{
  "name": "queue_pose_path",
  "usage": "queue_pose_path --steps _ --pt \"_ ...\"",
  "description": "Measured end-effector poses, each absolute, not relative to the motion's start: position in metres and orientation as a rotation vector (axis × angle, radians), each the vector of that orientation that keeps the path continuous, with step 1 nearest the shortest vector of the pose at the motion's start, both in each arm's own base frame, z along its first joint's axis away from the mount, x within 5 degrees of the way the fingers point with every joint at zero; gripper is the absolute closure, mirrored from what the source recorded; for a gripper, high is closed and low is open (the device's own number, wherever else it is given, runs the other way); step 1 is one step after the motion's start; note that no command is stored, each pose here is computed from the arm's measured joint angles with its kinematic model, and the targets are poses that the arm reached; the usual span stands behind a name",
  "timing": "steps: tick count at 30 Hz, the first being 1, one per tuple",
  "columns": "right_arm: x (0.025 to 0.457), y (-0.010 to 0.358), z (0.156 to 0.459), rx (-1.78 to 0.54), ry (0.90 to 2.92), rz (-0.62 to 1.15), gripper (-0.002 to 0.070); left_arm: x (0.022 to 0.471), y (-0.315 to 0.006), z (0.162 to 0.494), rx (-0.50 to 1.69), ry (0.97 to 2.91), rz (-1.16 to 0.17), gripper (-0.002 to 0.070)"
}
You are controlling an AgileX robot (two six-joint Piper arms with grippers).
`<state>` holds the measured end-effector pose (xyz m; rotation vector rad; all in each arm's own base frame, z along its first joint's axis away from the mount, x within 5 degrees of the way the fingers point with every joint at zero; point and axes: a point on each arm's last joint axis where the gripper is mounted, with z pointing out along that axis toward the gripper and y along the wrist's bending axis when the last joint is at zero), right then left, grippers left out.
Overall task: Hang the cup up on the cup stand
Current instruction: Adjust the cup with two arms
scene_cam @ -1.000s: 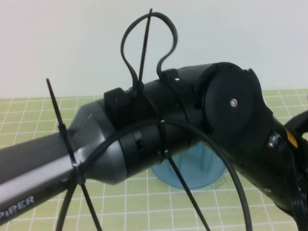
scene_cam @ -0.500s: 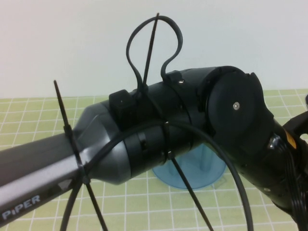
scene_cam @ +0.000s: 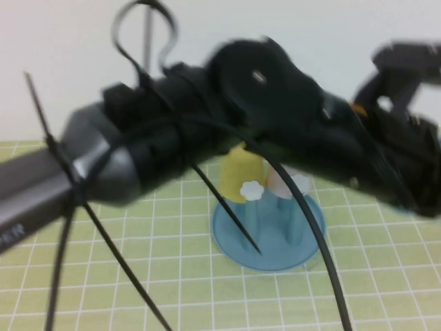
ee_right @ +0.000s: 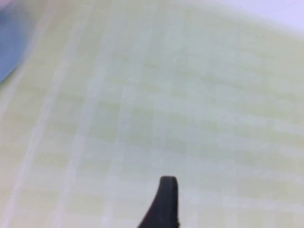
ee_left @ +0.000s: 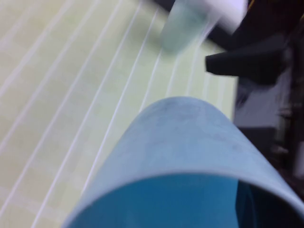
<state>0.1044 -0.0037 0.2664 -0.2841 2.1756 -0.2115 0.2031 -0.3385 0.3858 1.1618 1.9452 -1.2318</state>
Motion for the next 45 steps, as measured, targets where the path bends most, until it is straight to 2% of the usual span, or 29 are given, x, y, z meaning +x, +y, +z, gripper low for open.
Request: queue_pose_path --steps 3,6,9,14,18,23,26,29,34,38,42,45 --pt "0.112 -0.015 0.282 -0.077 2.003 -0.285 0.0028 0.210 -0.333 0.396 1.119 1.868 -1.335 0.0665" --pt "0.115 -0.017 0.295 0.080 1.838 -0.215 0.0071 0.211 -0.332 0.400 1.132 1.803 -1.377 0.0665" --pt "0.110 -0.012 0.312 0.157 1.659 -0.068 0.0116 0.210 -0.332 0.401 1.146 1.746 -1.414 0.0665" --pt "0.075 0.004 0.340 0.111 1.353 0.222 0.0244 0.211 -0.334 0.379 1.042 1.708 -1.500 0.0666" --pt "0.048 0.009 0.350 0.204 1.209 0.486 0.0267 0.213 -0.333 0.367 0.963 1.601 -1.539 0.0666" --pt "0.027 0.016 0.345 0.323 1.102 0.894 0.0269 0.210 -0.333 0.364 1.033 1.541 -1.507 0.0666" --pt "0.025 0.018 0.329 0.353 1.124 0.949 0.0269 0.209 -0.332 0.365 1.038 1.535 -1.513 0.0666" --pt "0.035 0.019 0.301 0.421 1.225 0.976 0.0269 0.208 -0.332 0.365 1.028 1.549 -1.535 0.0666" --pt "0.053 0.021 0.241 0.808 1.327 1.287 0.0260 0.210 -0.332 0.365 0.957 1.624 -1.588 0.0666" --pt "0.056 0.027 0.213 0.983 1.339 1.506 0.0200 0.209 -0.333 0.364 0.907 1.675 -1.626 0.0666" --pt "0.054 0.029 0.216 1.004 1.270 1.627 0.0124 0.200 -0.344 0.362 0.838 1.742 -1.617 0.0666" --pt "0.055 0.027 0.220 1.005 1.213 1.646 0.0056 0.186 -0.356 0.360 0.823 1.767 -1.588 0.0666"
